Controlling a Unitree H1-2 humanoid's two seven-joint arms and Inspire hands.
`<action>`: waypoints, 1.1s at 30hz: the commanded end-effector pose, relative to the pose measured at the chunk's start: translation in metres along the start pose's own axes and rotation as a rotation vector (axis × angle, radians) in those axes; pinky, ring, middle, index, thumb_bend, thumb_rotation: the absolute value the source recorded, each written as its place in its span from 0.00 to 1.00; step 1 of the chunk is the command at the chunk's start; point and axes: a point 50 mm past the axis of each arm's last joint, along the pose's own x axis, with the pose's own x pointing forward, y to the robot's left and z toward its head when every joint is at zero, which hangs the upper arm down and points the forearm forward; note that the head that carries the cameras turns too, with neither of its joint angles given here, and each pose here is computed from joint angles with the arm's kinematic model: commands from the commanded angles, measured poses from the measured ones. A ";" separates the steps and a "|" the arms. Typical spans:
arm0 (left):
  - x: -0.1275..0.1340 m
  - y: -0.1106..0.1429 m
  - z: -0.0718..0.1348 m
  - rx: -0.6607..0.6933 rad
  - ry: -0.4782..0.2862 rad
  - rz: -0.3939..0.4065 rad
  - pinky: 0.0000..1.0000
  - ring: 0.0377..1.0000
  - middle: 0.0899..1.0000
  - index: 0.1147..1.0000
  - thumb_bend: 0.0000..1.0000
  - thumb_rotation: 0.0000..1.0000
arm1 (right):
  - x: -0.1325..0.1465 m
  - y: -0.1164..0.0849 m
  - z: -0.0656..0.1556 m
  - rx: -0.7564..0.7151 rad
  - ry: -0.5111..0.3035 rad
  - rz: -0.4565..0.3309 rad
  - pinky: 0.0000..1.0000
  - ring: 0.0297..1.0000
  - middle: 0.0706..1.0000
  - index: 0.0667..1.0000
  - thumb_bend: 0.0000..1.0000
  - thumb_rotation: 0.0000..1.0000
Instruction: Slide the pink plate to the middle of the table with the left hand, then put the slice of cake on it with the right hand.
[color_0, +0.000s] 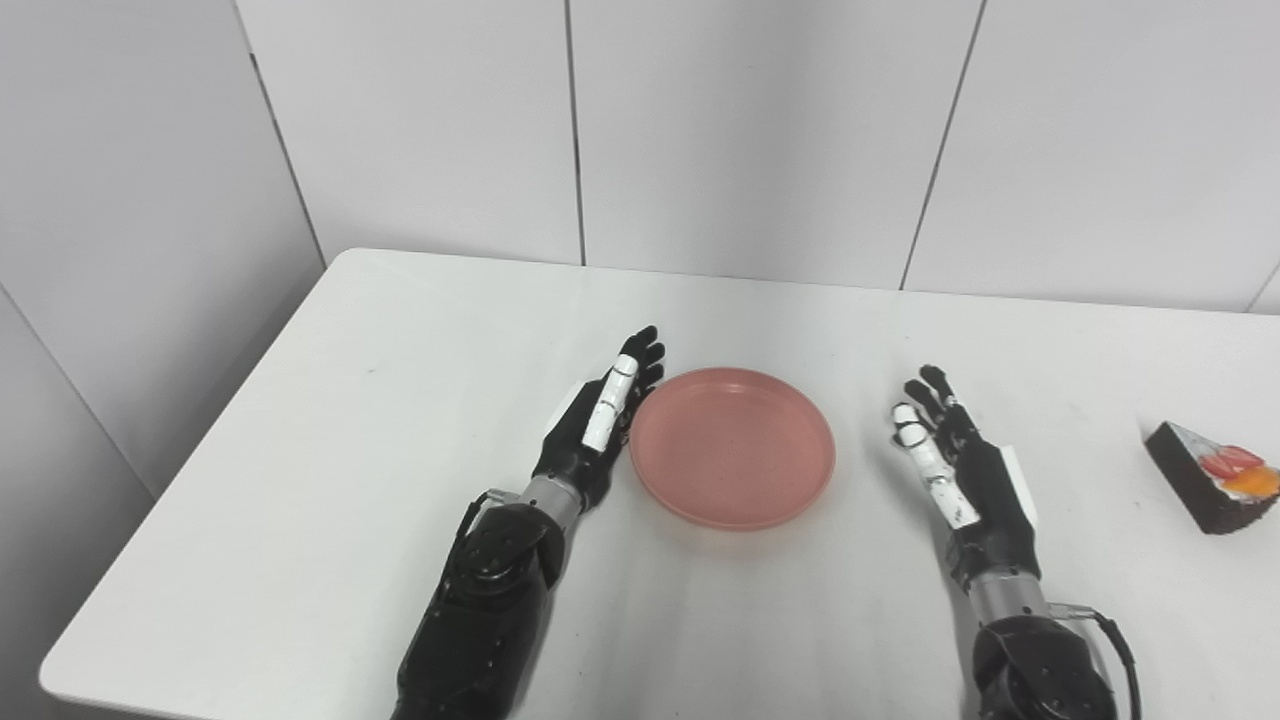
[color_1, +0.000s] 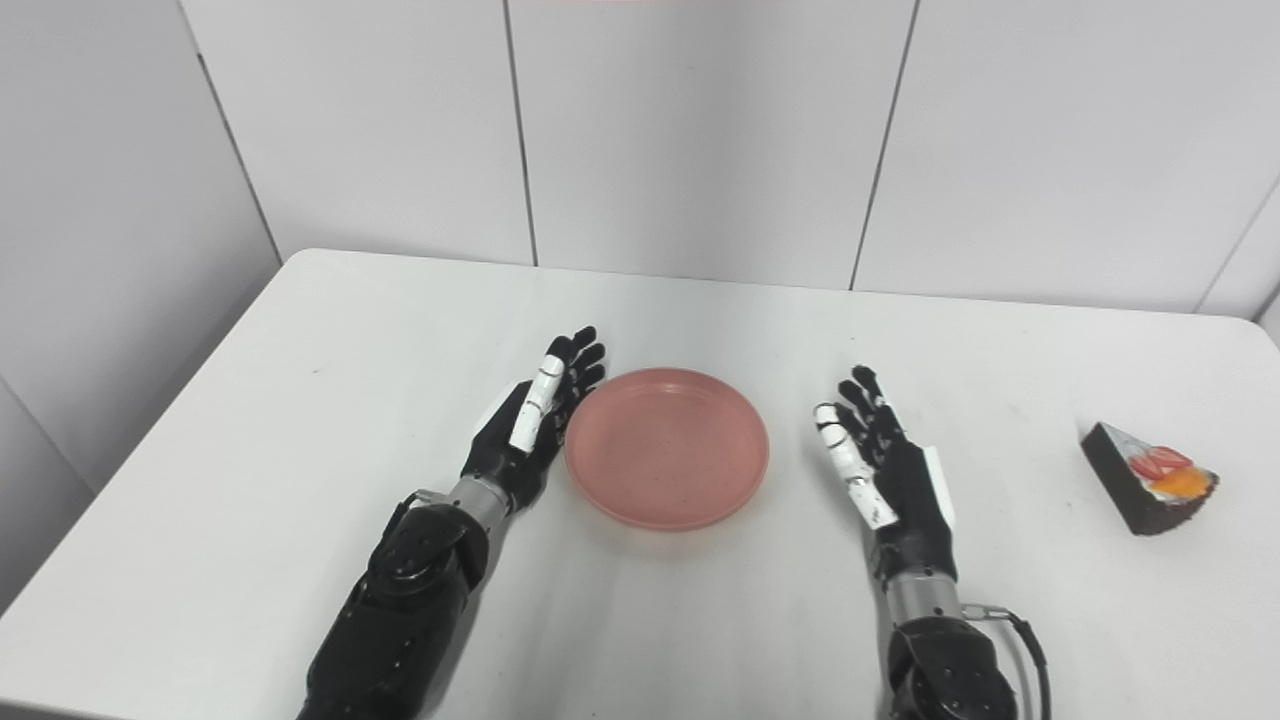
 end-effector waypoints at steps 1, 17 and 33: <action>0.002 -0.001 0.010 0.028 -0.061 -0.002 1.00 1.00 1.00 1.00 0.71 1.00 | 0.010 0.008 0.017 0.002 -0.046 0.006 0.87 0.87 0.91 0.93 0.44 0.66; -0.004 0.020 0.002 0.072 -0.098 0.024 1.00 1.00 1.00 1.00 0.66 1.00 | 0.018 0.030 0.013 -0.051 -0.038 0.011 0.85 0.87 0.91 0.93 0.44 0.74; -0.002 0.035 -0.008 0.101 -0.093 0.026 1.00 1.00 1.00 1.00 0.69 1.00 | 0.033 0.006 0.039 -0.235 -0.113 -0.054 0.83 0.90 0.92 0.95 0.50 0.75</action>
